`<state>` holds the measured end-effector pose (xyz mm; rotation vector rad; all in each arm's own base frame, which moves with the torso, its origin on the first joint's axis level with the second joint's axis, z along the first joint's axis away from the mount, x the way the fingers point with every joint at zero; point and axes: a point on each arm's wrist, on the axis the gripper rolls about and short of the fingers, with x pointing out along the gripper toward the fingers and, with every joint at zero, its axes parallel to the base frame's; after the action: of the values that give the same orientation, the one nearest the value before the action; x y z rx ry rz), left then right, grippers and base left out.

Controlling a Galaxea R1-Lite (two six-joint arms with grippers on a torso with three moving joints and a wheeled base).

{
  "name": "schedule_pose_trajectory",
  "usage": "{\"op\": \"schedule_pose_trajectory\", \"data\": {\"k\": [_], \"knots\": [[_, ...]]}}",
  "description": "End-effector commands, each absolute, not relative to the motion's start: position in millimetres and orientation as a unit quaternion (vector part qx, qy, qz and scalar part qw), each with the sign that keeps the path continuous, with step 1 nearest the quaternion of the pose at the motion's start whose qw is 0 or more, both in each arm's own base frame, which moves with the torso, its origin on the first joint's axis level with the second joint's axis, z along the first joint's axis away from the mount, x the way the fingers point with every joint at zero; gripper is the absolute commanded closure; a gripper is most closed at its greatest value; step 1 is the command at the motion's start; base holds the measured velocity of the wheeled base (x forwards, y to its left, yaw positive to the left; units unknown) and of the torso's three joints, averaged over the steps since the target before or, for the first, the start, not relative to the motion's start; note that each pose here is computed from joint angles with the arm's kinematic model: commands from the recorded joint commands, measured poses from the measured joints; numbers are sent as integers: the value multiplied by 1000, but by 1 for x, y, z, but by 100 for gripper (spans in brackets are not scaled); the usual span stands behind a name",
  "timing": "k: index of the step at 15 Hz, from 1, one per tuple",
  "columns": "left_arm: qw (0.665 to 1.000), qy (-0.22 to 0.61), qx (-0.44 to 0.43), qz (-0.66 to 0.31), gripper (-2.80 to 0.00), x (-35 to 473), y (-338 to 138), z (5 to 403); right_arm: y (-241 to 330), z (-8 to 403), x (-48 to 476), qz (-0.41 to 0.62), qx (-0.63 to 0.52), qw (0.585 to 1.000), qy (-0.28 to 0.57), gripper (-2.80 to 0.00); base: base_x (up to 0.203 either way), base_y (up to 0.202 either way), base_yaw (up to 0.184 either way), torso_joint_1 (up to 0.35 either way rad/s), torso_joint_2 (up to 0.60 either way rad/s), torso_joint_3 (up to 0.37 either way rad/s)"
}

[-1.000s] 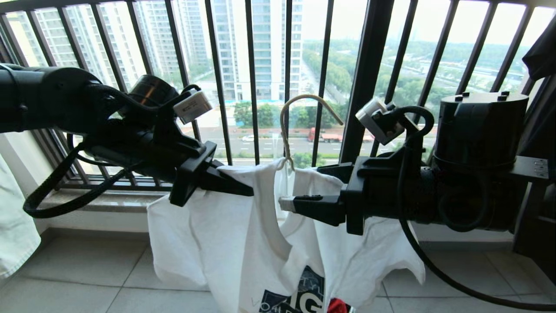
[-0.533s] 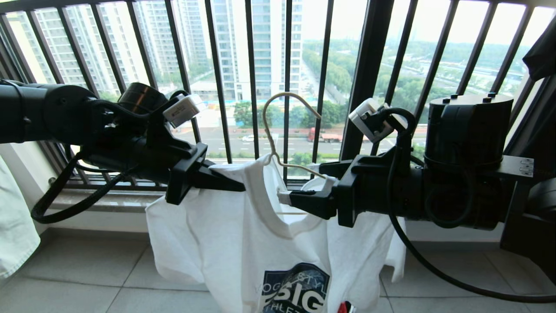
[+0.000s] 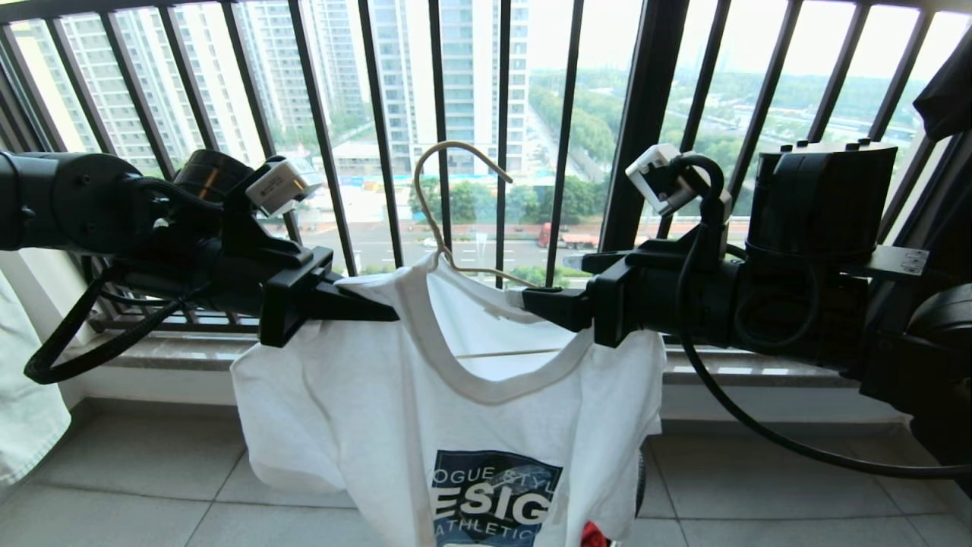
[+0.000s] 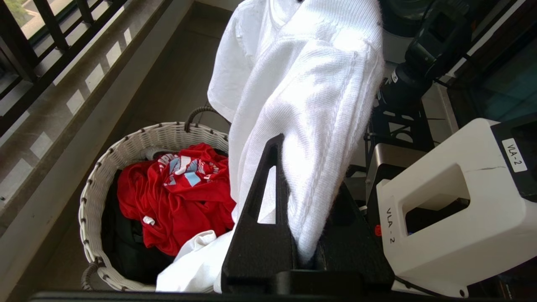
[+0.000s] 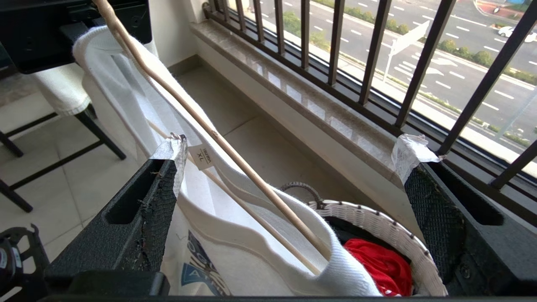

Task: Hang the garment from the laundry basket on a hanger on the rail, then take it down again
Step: Hang the clothes rack on the clothesline

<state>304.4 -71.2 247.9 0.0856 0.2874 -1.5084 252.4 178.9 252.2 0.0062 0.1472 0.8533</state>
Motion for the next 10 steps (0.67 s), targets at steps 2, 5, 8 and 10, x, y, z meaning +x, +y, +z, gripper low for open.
{"op": "schedule_pose_trajectory", "data": {"k": [2, 5, 8, 10], "knots": [[722, 134, 30, -678, 0, 304, -67, 249, 155, 269, 254, 374, 8, 926, 43, -280, 0, 0, 0, 0, 0, 0], [727, 134, 28, -673, 0, 300, -64, 255, 147, 272, 259, 358, 8, 933, 38, -280, 0, 0, 0, 0, 0, 0], [734, 140, 17, -664, 0, 298, -59, 261, 145, 276, 256, 358, 9, 933, 32, 0, 0, 0, 0, 0, 0, 0], [737, 150, 5, -659, 0, 295, -59, 268, 144, 277, 255, 358, 10, 933, 30, 0, 0, 0, 0, 0, 0, 0]]}}
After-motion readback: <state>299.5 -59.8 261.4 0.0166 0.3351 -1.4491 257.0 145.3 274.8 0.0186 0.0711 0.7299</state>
